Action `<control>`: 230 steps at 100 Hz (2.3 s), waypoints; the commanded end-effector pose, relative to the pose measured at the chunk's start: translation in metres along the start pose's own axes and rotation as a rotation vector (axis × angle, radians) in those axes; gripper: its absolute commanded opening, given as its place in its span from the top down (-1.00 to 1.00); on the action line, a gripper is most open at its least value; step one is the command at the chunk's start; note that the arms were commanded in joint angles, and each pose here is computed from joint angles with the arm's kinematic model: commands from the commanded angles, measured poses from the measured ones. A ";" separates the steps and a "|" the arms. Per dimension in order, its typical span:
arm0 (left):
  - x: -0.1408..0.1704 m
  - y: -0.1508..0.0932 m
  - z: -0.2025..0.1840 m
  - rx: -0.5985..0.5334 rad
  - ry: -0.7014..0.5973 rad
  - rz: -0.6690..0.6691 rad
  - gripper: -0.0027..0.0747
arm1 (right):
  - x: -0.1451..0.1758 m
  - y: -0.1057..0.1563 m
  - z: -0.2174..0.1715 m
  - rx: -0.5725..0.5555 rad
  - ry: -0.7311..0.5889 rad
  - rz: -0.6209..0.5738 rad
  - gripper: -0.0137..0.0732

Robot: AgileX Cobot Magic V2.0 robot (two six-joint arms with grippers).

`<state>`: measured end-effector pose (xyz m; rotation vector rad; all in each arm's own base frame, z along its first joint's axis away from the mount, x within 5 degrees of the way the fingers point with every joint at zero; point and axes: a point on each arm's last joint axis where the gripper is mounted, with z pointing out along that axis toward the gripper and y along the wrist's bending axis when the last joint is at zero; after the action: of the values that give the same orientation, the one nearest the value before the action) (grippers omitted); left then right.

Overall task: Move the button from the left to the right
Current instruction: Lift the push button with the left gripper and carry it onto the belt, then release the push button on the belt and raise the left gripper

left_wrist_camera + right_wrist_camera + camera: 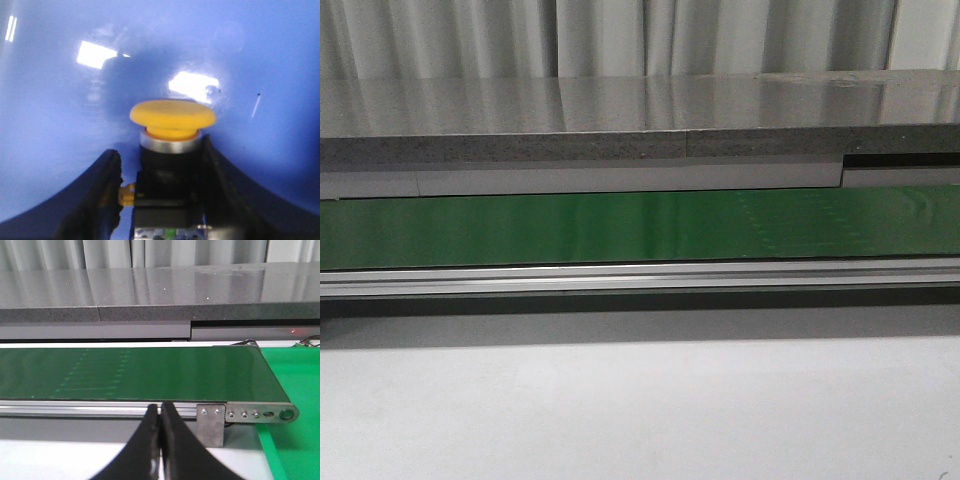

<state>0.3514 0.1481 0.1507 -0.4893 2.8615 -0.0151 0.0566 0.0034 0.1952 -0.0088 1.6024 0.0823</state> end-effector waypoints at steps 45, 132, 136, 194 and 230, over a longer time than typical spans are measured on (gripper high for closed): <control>-0.030 -0.001 -0.043 0.001 -0.084 0.012 0.51 | -0.014 0.001 -0.003 -0.006 -0.115 -0.009 0.84; -0.030 -0.111 -0.106 0.081 -0.116 0.326 0.51 | -0.014 0.001 -0.003 -0.006 -0.115 -0.009 0.84; -0.029 -0.111 -0.104 0.081 -0.105 0.324 0.50 | -0.014 0.001 -0.003 -0.006 -0.115 -0.009 0.84; -0.026 -0.112 -0.098 0.099 -0.050 0.313 -0.76 | -0.014 0.001 -0.003 -0.006 -0.115 -0.009 0.84; -0.010 -0.131 -0.160 0.134 -0.195 0.370 -0.76 | -0.014 0.001 -0.003 -0.006 -0.115 -0.009 0.84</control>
<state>0.3768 0.0337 0.2725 0.0469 2.8235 -0.0803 0.0566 0.0034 0.1952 -0.0088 1.6024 0.0823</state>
